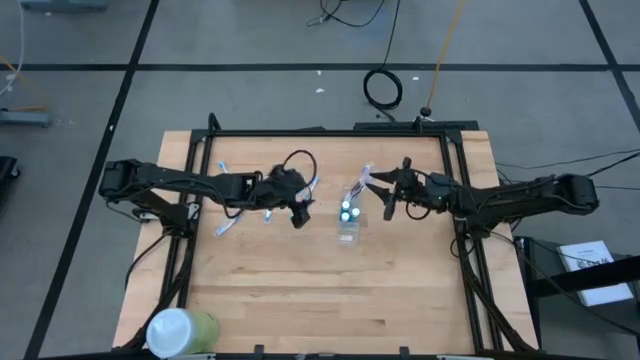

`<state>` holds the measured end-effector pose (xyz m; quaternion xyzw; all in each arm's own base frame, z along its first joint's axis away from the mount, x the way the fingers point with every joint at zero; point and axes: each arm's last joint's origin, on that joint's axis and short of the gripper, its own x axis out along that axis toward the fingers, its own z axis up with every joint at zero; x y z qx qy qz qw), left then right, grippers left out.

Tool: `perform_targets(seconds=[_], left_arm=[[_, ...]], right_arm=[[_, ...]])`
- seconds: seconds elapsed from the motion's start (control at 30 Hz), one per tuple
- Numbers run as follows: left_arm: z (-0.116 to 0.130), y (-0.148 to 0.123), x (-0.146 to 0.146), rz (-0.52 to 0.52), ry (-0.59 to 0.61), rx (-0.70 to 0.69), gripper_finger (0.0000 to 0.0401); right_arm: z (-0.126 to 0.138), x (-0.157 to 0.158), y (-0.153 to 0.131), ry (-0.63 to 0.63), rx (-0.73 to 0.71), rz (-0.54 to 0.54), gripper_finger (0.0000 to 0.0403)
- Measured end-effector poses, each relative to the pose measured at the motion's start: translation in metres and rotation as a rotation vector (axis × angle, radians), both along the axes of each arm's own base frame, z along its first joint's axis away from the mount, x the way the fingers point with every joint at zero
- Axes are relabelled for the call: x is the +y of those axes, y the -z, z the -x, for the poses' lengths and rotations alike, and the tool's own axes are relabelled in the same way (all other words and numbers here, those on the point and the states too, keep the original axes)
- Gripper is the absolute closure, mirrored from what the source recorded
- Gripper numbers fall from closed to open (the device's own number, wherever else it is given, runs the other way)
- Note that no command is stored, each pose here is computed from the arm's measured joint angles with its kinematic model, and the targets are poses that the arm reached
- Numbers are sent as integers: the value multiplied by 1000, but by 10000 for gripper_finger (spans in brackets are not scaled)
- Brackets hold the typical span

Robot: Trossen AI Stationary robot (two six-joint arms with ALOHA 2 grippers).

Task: Pick & Place toothbrushing station
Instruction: Put the blue toothbrush into the transparent organizer

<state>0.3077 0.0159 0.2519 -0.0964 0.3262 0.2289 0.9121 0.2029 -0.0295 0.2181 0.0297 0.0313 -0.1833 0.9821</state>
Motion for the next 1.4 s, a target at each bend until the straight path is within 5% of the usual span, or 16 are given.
perform_targets(seconds=[0.23, 0.43, 0.7, 1.03, 1.27, 1.4], left_arm=[[39, 22, 10, 6, -451, 289, 148], [68, 33, 33, 121, -764, 420, 148], [98, 78, 65, 292, -921, 499, 148], [132, 104, 75, 333, -1192, 526, 148], [137, 117, 77, 316, -1182, 497, 148], [128, 123, 80, 347, -1079, 409, 148]], right_arm=[[2, 0, -2, -1, -4, 0, 257], [2, 0, -2, -1, -2, 0, 257], [2, 0, 0, -2, 14, -2, 257], [2, 0, 1, -2, 30, -4, 257], [2, 0, 1, -2, 30, -4, 257], [2, 0, 1, -2, 29, -4, 257]])
